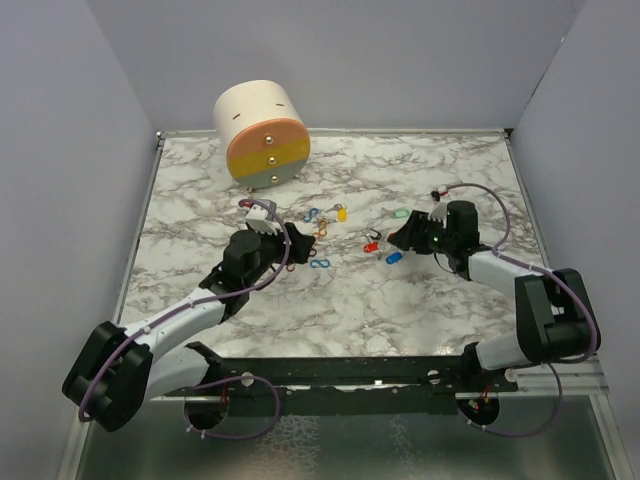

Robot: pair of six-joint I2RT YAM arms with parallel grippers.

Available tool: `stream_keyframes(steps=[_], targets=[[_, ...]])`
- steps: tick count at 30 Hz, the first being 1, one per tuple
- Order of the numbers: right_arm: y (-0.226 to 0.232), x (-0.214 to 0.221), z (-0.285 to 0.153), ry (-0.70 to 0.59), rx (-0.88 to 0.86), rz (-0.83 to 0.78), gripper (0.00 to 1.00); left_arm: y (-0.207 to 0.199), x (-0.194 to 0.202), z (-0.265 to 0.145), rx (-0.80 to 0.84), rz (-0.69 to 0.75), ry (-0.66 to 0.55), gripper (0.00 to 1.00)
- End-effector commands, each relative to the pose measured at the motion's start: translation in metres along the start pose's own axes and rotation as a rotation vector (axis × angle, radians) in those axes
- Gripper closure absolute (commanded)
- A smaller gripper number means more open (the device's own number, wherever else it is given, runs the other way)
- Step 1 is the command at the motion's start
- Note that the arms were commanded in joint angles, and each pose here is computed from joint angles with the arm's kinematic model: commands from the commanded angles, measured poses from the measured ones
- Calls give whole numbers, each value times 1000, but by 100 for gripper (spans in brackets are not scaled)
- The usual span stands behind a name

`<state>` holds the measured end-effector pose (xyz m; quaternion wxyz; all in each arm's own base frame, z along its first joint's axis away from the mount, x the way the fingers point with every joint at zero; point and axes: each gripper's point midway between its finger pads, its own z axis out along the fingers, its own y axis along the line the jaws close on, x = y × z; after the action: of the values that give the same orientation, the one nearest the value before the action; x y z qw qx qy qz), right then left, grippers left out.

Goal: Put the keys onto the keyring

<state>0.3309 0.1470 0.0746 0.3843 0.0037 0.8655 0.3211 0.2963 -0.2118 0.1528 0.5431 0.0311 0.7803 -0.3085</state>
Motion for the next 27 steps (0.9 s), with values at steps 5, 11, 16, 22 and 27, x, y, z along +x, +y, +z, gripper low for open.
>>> stream_keyframes(steps=[5,11,16,22,27], targets=[[17,-21,36,-4,-72,-67,49,-5,-9,9,-13,25,-14,21],[13,-15,56,25,-59,-72,53,-3,-6,12,-22,32,-5,20],[11,-17,61,19,-50,-78,53,-1,-4,13,-29,37,0,21],[11,-24,66,20,-41,-85,54,0,-2,13,-33,39,4,20],[10,-27,69,19,-35,-85,54,2,-1,12,-39,43,4,21]])
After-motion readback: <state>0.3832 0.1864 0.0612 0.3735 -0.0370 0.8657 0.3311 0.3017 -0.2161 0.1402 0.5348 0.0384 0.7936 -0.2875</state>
